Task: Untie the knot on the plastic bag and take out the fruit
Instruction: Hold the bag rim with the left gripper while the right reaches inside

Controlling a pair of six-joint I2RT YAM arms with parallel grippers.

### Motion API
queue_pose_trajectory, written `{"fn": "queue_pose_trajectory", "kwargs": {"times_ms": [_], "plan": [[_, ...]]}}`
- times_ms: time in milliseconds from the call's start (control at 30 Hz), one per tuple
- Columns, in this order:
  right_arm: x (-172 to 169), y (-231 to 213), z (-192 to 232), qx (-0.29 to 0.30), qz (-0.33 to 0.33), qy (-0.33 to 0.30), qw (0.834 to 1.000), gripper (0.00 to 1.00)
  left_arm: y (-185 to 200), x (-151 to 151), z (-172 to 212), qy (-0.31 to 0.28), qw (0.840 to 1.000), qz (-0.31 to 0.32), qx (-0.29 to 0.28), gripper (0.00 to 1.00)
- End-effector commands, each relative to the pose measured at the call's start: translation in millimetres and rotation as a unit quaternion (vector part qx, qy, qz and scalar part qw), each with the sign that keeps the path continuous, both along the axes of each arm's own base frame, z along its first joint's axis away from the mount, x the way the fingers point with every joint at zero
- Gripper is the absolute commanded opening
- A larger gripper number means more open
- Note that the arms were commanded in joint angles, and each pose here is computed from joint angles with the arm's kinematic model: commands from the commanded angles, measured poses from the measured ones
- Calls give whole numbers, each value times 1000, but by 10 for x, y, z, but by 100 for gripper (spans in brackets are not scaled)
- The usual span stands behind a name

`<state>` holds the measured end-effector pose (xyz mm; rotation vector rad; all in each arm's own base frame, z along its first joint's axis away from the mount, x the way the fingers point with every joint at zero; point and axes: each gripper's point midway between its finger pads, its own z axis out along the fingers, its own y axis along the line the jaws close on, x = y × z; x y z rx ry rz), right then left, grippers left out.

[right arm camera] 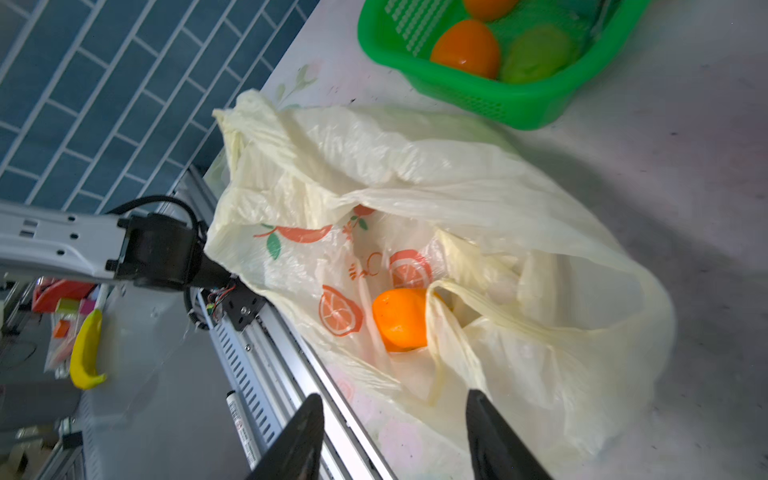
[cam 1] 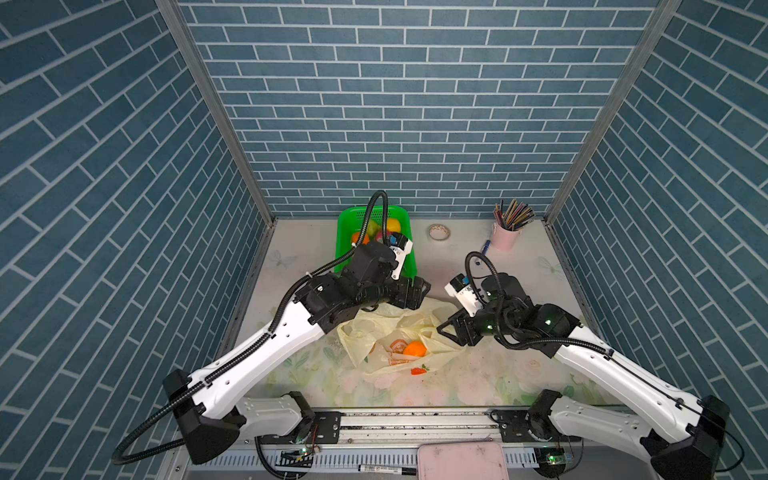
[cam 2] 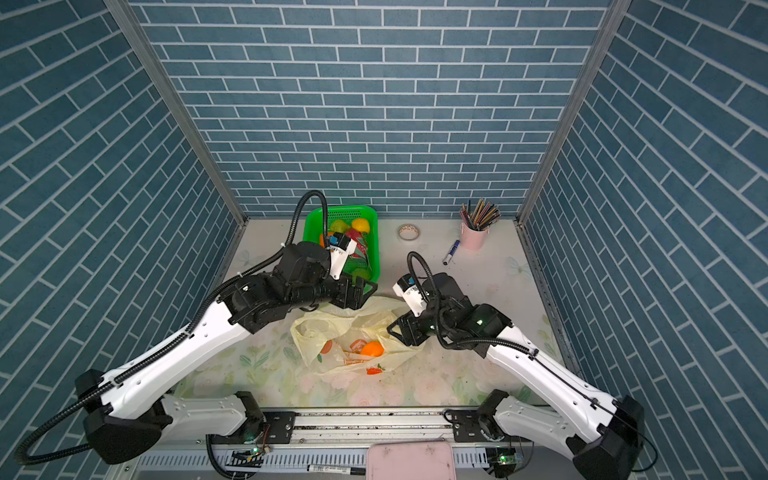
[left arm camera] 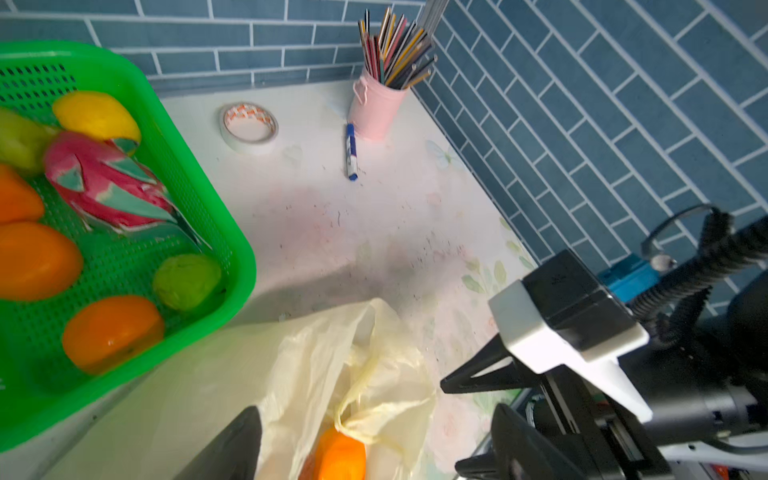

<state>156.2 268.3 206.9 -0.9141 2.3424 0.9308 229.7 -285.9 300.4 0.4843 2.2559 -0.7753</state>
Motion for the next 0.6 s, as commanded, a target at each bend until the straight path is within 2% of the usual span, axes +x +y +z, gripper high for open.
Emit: {"fn": "queue_pose_trajectory", "kwargs": {"times_ms": [0,267,567], "plan": [[-83,191,-111,-18,57,-8,998,52,144,-173,-247,39,999,32,16,87],[-129,529,-349,-47,157,-19,986,43,518,-446,-520,77,995,67,8,86],[37,768,-592,-83,195,-16,977,39,748,-552,-898,145,983,107,30,86]]}}
